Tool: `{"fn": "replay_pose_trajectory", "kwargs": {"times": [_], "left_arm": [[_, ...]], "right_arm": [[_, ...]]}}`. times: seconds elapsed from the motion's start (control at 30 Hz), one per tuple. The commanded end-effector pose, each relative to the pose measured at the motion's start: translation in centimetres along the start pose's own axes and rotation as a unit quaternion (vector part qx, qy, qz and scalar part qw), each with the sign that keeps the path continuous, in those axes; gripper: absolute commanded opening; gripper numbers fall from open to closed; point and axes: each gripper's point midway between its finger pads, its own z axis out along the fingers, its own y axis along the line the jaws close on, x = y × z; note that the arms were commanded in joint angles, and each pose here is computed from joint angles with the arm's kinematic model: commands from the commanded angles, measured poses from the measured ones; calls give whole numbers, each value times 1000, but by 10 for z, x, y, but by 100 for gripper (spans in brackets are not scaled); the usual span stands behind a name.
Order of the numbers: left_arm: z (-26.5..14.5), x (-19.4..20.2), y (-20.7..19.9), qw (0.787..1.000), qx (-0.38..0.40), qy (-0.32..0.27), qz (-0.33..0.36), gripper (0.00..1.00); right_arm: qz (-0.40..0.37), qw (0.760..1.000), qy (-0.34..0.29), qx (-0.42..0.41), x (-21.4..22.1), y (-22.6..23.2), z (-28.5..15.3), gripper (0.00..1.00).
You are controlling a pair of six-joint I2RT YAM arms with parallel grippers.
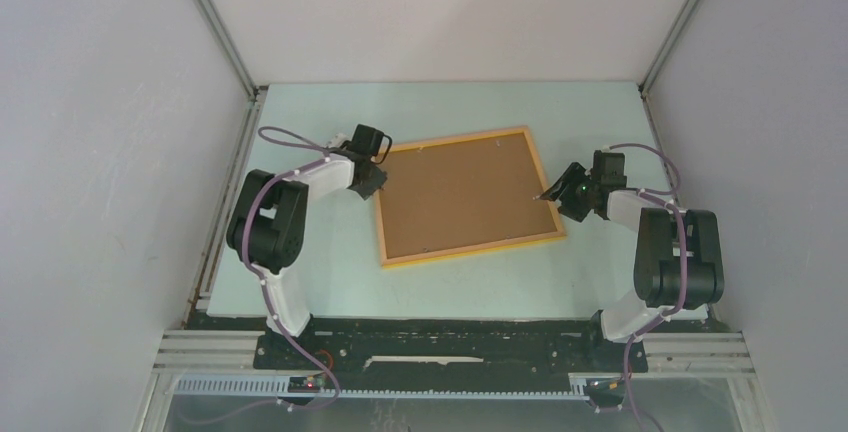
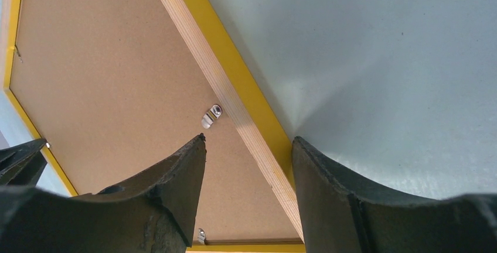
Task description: Put the photo into the frame
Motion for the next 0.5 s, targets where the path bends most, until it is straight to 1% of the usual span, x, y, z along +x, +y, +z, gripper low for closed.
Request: {"fn": "replay_pose_trajectory", "kwargs": {"times": [0.0,0.1,0.17,0.23,0.3,0.33,0.4,0.43,0.47], "left_arm": [[-8,21,37,993,-75,40,-80,0],[-9,30,38,989,-69,56,-120,0],[-11,30,35,989,-56,59,-123,0],[-13,25,29,992,-41,52,-105,0],[-20,14,24,997,-29,35,-60,0],[-24,7,22,999,-24,22,-34,11],[-37,-6,25,999,-32,-2,20,52],[-42,-10,27,998,-33,-11,46,77],[-47,-12,30,997,-31,-13,66,88]], "right_arm": [[-9,999,31,-4,16,4,6,63],[-9,999,32,-3,16,3,6,63],[-8,999,33,-4,17,3,6,63],[-8,999,32,-3,16,4,6,63],[-9,999,33,-3,17,4,6,63],[-9,999,33,-3,17,4,6,63],[-9,999,33,-3,17,4,6,63],[-9,999,32,-3,17,4,6,63],[-10,999,33,-3,17,4,6,63]]}}
